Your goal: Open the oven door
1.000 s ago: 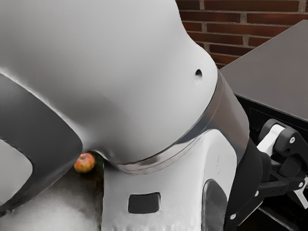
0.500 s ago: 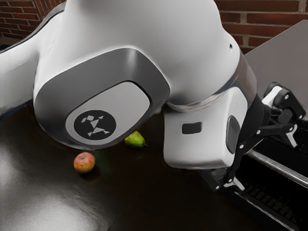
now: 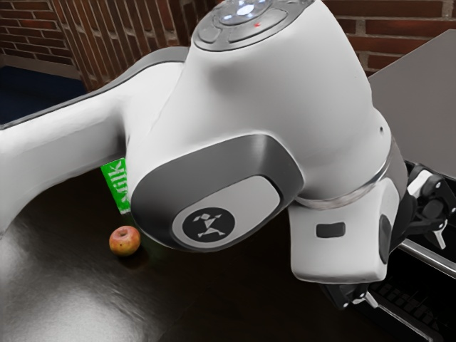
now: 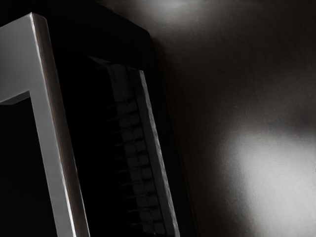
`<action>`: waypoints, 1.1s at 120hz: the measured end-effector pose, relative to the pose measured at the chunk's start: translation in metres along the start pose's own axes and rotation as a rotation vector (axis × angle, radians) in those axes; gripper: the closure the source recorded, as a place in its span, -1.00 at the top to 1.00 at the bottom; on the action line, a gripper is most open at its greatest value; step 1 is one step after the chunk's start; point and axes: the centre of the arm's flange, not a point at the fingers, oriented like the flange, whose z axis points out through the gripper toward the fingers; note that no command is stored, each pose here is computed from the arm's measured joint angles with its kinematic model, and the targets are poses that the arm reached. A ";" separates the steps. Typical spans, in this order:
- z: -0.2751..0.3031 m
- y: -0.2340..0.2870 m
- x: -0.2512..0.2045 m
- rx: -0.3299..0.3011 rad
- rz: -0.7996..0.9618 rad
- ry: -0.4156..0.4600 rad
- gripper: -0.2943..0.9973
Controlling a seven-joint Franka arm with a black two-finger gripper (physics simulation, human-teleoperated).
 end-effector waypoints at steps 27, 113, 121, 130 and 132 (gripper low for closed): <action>0.020 -0.005 0.009 -0.009 0.008 0.014 0.54; -0.310 0.205 0.067 0.576 -0.123 -0.268 0.48; -0.312 0.066 -0.177 0.423 -0.600 -0.225 0.50; -0.206 0.035 -0.358 0.171 -0.949 -0.247 0.51; -0.184 0.038 -0.389 0.120 -1.013 -0.256 0.52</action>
